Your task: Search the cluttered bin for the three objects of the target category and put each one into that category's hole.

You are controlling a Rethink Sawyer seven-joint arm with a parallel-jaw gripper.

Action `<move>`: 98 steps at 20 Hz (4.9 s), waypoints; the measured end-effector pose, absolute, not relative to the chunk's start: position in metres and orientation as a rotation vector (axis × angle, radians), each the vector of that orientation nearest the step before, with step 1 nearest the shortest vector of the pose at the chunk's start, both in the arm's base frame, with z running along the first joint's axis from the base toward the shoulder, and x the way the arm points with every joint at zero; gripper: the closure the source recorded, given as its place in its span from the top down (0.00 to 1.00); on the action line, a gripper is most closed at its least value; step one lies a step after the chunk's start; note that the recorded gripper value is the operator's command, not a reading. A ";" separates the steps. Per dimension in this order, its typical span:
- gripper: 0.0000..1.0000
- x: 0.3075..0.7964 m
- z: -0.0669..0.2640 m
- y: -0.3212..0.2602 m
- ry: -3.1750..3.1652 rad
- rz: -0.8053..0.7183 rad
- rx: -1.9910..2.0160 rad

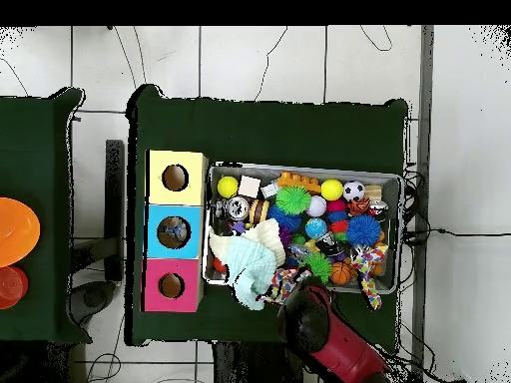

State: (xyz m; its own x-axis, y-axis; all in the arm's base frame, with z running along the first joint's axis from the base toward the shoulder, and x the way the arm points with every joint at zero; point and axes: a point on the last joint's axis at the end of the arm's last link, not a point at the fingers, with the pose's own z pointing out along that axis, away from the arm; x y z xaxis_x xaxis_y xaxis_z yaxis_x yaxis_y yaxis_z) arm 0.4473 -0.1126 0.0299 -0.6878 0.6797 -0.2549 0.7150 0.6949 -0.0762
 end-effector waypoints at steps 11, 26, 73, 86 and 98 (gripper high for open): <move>1.00 0.447 0.029 -0.122 2.683 -0.241 1.172; 1.00 0.483 0.014 -0.141 2.589 -0.243 1.402; 1.00 0.651 -0.011 -0.182 2.738 -0.325 1.818; 1.00 0.711 -0.020 -0.143 2.681 -0.353 1.752; 1.00 0.724 -0.023 -0.139 2.785 -0.412 1.815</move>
State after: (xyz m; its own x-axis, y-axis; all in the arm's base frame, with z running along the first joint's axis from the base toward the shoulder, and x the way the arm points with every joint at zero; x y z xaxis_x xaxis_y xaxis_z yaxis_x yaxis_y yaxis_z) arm 0.7243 -0.1389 -0.0233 -0.3974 0.9168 0.0404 0.8659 0.3892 -0.3143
